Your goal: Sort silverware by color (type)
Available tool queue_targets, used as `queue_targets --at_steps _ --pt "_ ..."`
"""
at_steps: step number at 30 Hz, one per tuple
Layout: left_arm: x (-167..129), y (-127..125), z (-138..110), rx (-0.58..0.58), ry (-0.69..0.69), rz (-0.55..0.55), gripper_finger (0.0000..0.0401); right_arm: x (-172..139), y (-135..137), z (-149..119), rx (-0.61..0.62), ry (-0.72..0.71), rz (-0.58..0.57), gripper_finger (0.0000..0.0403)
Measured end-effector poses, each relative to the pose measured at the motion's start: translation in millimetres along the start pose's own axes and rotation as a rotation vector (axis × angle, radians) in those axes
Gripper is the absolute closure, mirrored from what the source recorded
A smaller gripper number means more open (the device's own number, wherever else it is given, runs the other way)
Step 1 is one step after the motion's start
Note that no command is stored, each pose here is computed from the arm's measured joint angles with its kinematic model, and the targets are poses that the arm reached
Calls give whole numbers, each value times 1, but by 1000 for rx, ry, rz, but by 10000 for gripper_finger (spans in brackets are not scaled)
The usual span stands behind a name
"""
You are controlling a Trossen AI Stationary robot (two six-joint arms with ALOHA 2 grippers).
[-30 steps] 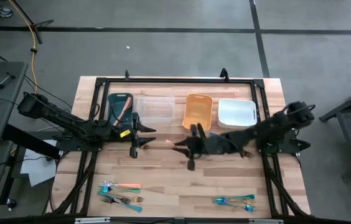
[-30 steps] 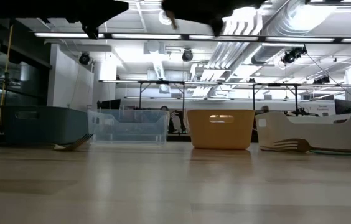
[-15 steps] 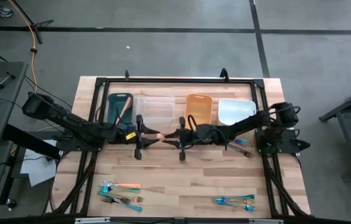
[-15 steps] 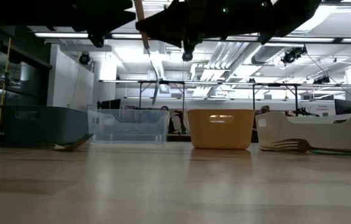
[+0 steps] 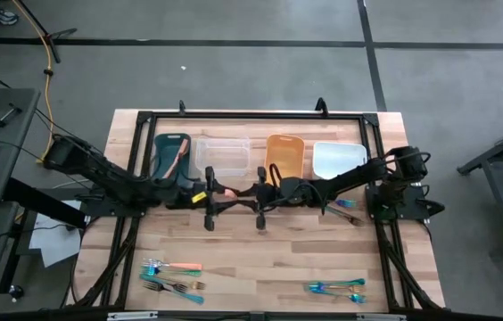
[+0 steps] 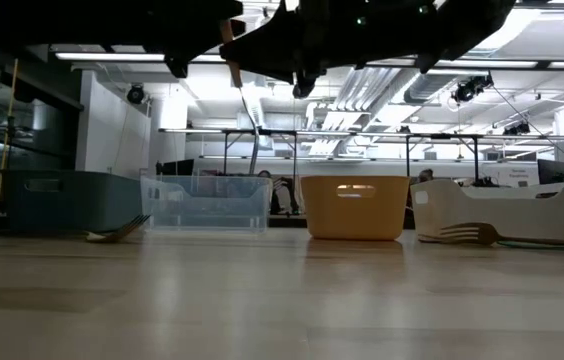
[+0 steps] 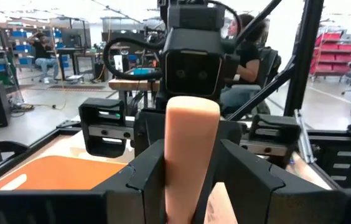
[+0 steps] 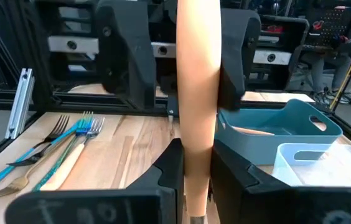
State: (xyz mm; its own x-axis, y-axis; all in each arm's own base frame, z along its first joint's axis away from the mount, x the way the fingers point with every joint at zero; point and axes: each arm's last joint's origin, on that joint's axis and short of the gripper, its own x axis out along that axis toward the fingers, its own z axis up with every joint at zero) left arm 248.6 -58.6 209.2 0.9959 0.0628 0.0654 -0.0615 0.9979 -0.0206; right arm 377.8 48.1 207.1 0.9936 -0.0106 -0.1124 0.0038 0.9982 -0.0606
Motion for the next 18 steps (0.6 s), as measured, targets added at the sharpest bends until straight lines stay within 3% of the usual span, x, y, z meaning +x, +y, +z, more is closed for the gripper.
queue_targets --at_steps 6,10,12,18 --pt "2 2 3 4 -10 38 274 0 0 0 2 0 -1 358" --pt "0 3 5 28 -4 52 327 0 2 -1 2 8 -1 358" --pt "1 4 4 30 5 54 332 -1 4 -1 1 14 3 358" --pt "-2 9 4 23 61 80 332 -1 6 -2 -12 34 1 277"
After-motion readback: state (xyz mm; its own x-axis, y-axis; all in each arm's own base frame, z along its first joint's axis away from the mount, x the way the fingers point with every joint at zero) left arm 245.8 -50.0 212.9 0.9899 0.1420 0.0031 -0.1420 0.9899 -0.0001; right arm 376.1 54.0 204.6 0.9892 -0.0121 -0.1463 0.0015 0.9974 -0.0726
